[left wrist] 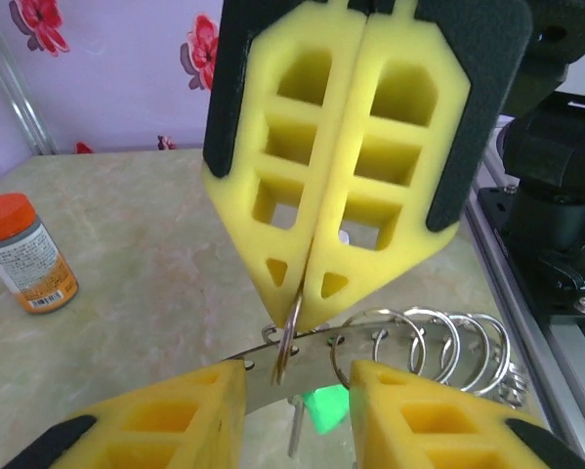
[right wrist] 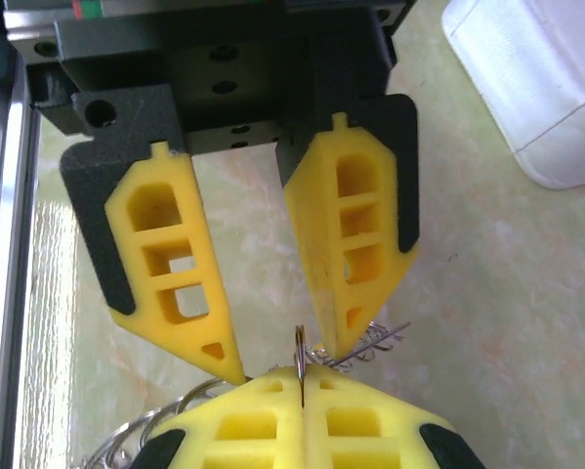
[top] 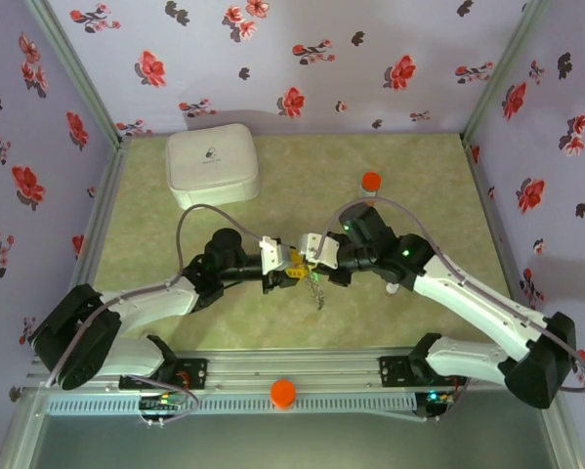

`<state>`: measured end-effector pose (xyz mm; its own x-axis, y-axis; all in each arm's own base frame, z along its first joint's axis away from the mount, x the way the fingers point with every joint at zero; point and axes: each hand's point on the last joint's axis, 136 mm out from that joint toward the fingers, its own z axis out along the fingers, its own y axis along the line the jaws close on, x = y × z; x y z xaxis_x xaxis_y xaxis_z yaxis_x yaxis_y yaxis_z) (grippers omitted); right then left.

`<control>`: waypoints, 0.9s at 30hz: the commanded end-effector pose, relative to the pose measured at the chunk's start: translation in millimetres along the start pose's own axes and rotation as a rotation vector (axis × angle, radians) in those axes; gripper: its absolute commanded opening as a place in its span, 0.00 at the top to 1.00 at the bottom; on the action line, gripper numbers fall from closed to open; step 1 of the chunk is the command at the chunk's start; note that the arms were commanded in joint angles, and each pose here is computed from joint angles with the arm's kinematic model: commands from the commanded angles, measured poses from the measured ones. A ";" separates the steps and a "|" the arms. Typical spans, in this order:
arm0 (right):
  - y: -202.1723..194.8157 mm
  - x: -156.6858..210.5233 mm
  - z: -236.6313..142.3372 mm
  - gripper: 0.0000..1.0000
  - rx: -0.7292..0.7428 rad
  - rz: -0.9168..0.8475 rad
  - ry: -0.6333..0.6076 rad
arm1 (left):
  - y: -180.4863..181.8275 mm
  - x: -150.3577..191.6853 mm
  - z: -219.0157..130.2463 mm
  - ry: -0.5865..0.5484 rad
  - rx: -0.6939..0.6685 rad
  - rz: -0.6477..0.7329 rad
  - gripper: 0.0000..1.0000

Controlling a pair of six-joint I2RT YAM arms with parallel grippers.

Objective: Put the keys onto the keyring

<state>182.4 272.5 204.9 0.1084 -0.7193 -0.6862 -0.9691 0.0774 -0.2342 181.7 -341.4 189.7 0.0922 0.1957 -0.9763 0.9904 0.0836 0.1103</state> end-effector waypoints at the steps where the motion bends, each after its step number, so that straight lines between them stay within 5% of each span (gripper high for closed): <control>1: 1.3 -1.6 -5.2 1.00 -0.006 -0.072 0.042 | 3.7 -9.2 1.7 -0.002 -0.014 0.050 0.71; 10: 1.2 -14.6 -1.0 1.00 -0.016 -0.055 0.013 | 7.1 -19.1 9.4 -0.049 0.000 0.063 0.92; 12: -1.1 -24.2 -10.8 0.91 -0.019 0.017 -0.073 | 6.7 -19.9 8.6 -0.055 -0.002 0.066 1.00; 15: -10.8 -32.4 -29.5 0.72 0.001 0.137 -0.242 | 3.6 -22.5 5.8 -0.076 0.003 0.059 1.00; 27: -7.2 -5.1 -32.1 0.74 0.091 0.242 -0.332 | -4.4 -38.9 4.5 -0.238 0.054 -0.008 1.00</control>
<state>178.9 248.6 208.5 -0.0662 -0.5014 -0.8627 -0.9607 0.2657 -0.0807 181.0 -352.8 203.6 0.0636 0.0531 -0.9966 0.9959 0.0610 0.0668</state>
